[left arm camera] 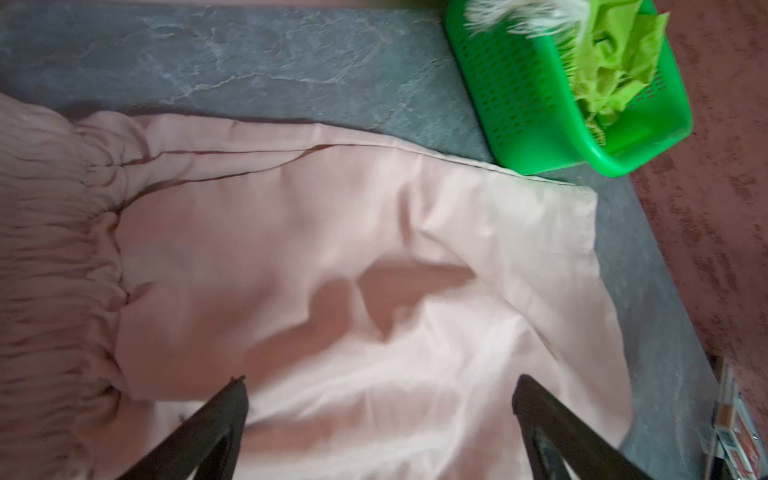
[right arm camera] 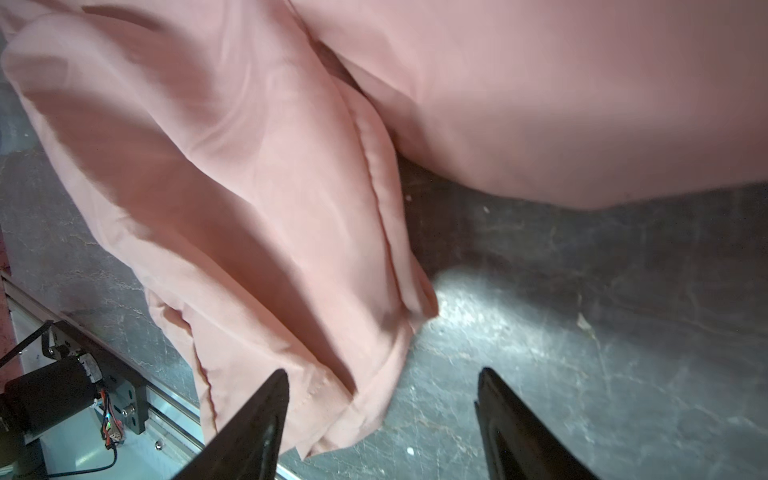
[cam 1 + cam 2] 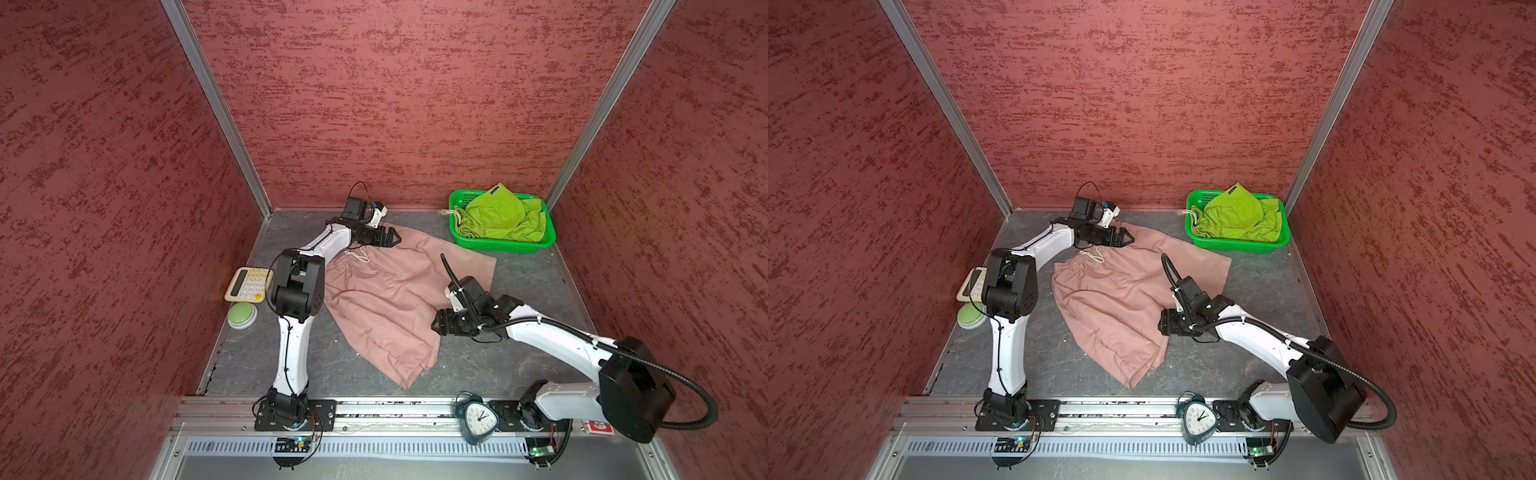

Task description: Fold and stack the shorts

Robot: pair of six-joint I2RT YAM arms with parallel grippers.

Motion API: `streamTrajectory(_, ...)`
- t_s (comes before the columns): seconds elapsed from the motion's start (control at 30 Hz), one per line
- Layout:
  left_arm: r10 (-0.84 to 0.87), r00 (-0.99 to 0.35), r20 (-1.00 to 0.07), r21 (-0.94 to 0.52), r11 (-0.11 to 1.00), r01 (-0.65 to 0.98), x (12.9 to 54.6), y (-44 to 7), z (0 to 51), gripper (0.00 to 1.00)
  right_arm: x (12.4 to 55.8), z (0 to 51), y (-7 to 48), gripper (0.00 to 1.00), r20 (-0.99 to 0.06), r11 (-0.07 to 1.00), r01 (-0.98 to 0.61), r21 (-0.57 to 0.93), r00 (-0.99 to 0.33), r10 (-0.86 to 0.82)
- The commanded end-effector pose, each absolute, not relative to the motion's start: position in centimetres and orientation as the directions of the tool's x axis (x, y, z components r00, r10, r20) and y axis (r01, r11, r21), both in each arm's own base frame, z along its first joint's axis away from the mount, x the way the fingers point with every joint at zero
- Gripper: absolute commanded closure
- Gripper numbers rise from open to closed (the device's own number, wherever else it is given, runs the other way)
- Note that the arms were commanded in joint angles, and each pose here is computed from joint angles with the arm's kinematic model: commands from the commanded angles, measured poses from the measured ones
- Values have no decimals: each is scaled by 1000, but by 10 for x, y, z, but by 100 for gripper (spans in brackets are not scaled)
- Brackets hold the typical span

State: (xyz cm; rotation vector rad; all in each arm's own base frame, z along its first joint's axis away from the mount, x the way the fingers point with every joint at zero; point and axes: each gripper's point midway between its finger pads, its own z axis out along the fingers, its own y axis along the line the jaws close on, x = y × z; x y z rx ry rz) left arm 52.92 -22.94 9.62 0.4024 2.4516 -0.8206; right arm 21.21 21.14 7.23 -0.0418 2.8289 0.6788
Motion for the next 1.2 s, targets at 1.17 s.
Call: streamTrajectory(1.17,-284,-813,-509,-625,771,123,514,-91,174,1,208,67,329,41,-229,762,-258,594,-962,-147)
